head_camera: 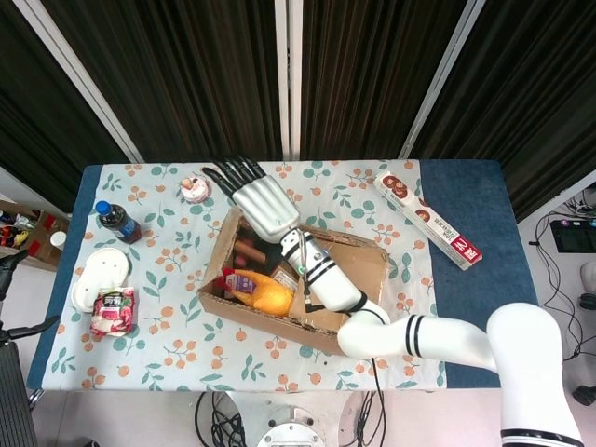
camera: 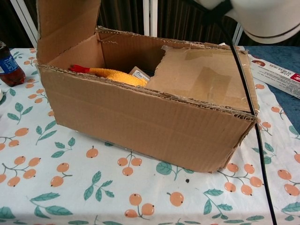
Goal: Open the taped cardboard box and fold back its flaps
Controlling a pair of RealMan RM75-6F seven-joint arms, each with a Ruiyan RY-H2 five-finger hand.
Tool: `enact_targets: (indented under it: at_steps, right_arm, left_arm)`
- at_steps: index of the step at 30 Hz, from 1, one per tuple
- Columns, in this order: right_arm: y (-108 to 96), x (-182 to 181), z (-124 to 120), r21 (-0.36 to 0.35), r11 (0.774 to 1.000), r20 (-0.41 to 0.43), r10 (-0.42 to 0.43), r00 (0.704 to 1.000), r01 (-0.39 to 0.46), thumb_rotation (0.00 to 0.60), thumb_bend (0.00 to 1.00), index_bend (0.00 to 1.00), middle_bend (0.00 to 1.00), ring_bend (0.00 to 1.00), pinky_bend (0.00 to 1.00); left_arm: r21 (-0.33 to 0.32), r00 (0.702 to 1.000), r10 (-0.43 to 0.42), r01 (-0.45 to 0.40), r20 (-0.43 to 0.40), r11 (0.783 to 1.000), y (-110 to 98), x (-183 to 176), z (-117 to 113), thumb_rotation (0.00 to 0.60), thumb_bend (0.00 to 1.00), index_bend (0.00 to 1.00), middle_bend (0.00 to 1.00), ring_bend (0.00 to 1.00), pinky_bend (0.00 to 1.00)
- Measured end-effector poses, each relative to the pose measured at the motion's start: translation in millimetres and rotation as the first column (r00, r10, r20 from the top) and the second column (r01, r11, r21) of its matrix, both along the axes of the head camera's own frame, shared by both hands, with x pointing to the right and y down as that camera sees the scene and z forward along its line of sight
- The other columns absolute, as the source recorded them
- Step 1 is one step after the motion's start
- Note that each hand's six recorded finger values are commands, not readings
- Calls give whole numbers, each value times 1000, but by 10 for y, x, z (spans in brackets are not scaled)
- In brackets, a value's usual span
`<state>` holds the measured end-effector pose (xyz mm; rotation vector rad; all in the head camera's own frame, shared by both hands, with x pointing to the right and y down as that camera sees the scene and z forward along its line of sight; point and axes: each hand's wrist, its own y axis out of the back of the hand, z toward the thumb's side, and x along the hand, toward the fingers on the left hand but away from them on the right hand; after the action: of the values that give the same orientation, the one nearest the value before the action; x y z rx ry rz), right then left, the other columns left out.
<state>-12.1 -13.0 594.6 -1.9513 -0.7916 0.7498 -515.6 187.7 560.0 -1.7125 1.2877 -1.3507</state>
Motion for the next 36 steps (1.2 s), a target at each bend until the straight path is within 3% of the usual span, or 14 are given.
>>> enact_targets:
  at_steps: [7, 10, 15, 17, 23, 27, 32, 36]
  right_arm:
    - [-191, -521, -31, -6, 998, 29, 57, 998, -57, 600, 148, 0, 0, 0, 0]
    - [-161, -729, -70, -20, 999, 40, 34, 999, -33, 600, 148, 0, 0, 0, 0]
    - [-101, -723, -52, -18, 1000, 37, -4, 999, 5, 600, 161, 0, 0, 0, 0]
    - [-89, -662, -71, -14, 1000, 44, -19, 999, 19, 600, 186, 0, 0, 0, 0]
    - [-177, -272, -224, 28, 998, 41, -63, 997, 62, 600, 407, 0, 0, 0, 0]
    - [-268, 63, -330, 24, 994, -10, -110, 994, 110, 600, 466, 0, 0, 0, 0]
    - [-292, 580, -433, -63, 981, -103, -191, 976, 185, 600, 569, 0, 0, 0, 0]
    - [-166, 914, -389, -193, 958, -138, -239, 961, 211, 600, 695, 26, 22, 0, 0]
  left_arm:
    - [0, 1000, -10, 10, 7, 1000, 22, -48, -35, 523, 0, 28, 97, 81, 167]
    - [2, 1000, -21, 21, 5, 1000, 24, -78, -50, 523, 0, 28, 98, 81, 167]
    - [-3, 1000, -22, 22, 7, 1000, 23, -103, -52, 523, 0, 28, 98, 81, 167]
    - [-6, 1000, -22, 22, 4, 1000, 21, -102, -47, 525, 0, 28, 98, 80, 167]
    - [-16, 1000, -12, 12, -8, 1000, 3, -71, -16, 522, 0, 29, 98, 81, 167]
    - [-19, 1000, 9, -9, -26, 1000, -14, -1, -1, 505, 0, 29, 97, 81, 167]
    - [-26, 999, 25, -26, -43, 999, -20, 84, 19, 486, 0, 29, 98, 81, 167]
    - [-39, 997, 42, -45, -68, 998, -15, 151, 19, 438, 0, 29, 98, 80, 167]
